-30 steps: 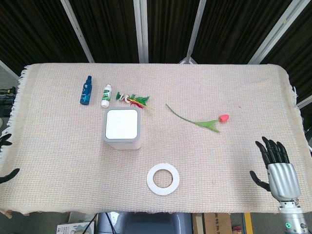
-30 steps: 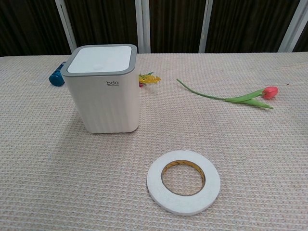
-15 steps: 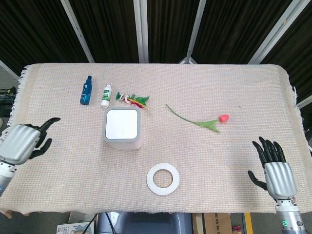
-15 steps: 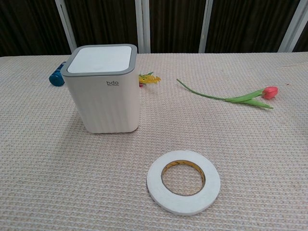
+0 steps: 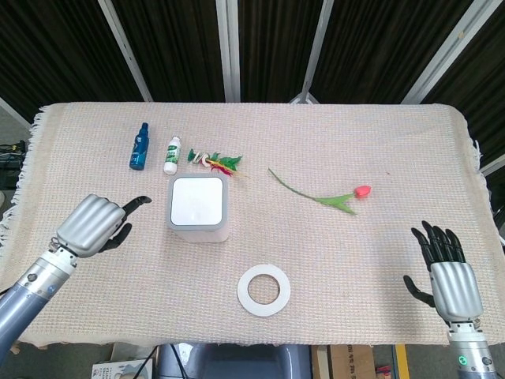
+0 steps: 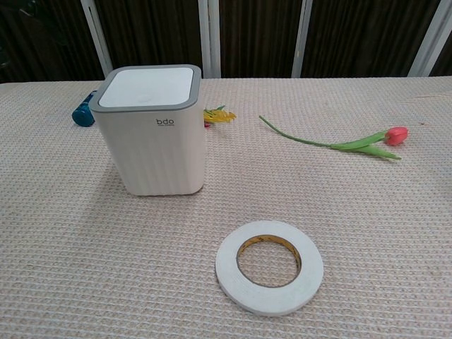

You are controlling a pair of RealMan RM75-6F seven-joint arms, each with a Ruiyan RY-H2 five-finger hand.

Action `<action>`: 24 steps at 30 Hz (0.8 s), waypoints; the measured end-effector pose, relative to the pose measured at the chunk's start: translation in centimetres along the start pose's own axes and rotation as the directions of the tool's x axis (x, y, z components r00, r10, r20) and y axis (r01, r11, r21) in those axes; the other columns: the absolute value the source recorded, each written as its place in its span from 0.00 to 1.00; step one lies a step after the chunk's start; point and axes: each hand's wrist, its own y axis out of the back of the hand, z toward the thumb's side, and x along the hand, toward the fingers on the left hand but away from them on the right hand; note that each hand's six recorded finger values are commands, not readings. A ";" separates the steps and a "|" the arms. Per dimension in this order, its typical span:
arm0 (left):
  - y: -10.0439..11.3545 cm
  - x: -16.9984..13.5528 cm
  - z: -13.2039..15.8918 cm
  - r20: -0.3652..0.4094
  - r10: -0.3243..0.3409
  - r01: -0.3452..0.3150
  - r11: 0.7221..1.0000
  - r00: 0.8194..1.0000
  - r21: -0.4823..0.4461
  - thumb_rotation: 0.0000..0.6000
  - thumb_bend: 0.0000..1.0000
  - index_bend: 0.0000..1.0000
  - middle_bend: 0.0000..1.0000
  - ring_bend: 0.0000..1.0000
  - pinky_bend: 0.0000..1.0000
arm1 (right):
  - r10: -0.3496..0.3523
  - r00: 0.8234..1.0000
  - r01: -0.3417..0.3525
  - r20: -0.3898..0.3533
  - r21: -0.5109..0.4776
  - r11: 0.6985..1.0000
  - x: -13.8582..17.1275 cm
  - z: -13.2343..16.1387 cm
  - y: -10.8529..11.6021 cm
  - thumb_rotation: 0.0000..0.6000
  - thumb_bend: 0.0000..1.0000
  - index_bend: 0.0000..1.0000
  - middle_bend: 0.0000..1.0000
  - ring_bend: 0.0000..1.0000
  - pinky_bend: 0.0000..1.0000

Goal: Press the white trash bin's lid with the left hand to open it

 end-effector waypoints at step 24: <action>-2.4 4.7 6.5 0.072 -0.096 0.090 0.992 0.993 0.086 1.00 0.73 0.23 0.85 0.74 0.69 | -0.009 1.000 0.009 0.014 -0.001 1.000 -0.4 -0.5 0.1 1.00 0.27 0.12 0.02 0.00 0.00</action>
